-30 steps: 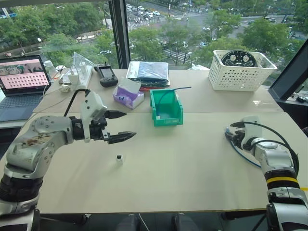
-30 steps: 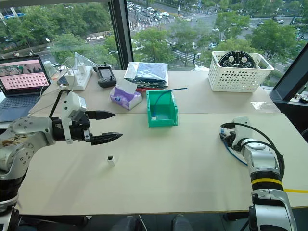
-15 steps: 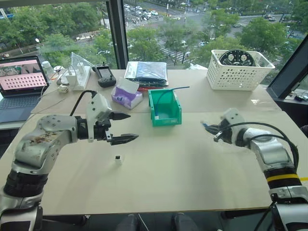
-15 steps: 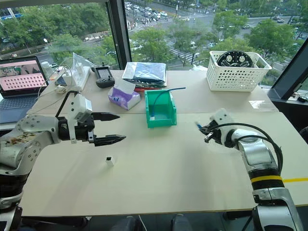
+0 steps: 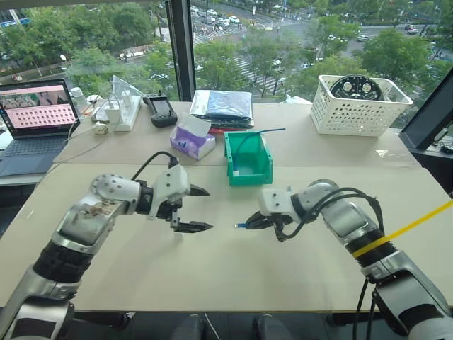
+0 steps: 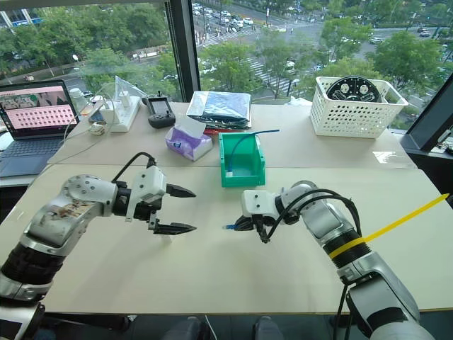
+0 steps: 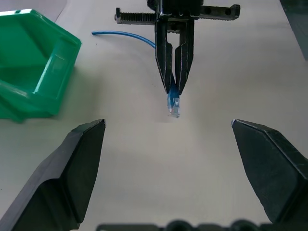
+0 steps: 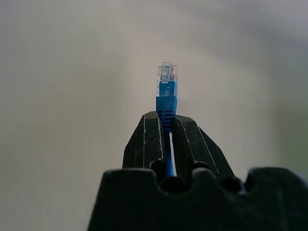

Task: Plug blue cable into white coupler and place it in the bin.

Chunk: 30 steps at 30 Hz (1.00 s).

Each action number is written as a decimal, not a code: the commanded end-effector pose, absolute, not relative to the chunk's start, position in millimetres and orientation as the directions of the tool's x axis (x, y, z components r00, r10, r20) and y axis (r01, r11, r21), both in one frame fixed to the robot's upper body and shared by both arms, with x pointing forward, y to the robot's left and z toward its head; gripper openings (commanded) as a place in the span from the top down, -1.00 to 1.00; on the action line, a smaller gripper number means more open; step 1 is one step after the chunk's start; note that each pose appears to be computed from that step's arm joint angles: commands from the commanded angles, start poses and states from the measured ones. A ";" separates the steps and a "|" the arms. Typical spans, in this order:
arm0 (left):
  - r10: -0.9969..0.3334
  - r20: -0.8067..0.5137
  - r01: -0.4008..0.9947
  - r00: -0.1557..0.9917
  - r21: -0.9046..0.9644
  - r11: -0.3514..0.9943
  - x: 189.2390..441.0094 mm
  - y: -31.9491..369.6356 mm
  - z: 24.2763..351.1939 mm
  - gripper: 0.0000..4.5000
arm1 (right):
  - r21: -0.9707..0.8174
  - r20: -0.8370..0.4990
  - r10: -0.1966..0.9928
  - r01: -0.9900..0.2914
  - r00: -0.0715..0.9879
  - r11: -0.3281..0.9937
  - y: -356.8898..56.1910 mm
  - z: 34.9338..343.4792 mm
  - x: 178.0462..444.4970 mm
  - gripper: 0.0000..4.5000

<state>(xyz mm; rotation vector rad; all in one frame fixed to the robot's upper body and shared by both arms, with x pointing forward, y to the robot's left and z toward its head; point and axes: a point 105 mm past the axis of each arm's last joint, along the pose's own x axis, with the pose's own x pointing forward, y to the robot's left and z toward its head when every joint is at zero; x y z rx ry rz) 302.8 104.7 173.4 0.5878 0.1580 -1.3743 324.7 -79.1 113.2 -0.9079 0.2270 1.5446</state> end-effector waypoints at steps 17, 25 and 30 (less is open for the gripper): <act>-0.864 -0.497 0.923 0.076 0.362 -0.127 325.8 42.9 142.9 -1.00 | -0.368 -0.419 0.810 -0.892 0.411 0.262 -122.3 169.8 287.2 -0.83; -0.854 -0.513 0.916 0.082 0.376 -0.138 339.1 47.7 142.6 -1.00 | -0.353 -0.407 0.779 -0.869 0.477 0.348 -128.2 170.6 285.3 -0.83; -0.830 -0.546 0.930 0.110 0.351 -0.107 347.9 44.6 119.1 -1.00 | -0.342 -0.412 0.731 -0.836 0.544 0.430 -143.5 168.2 280.9 -0.83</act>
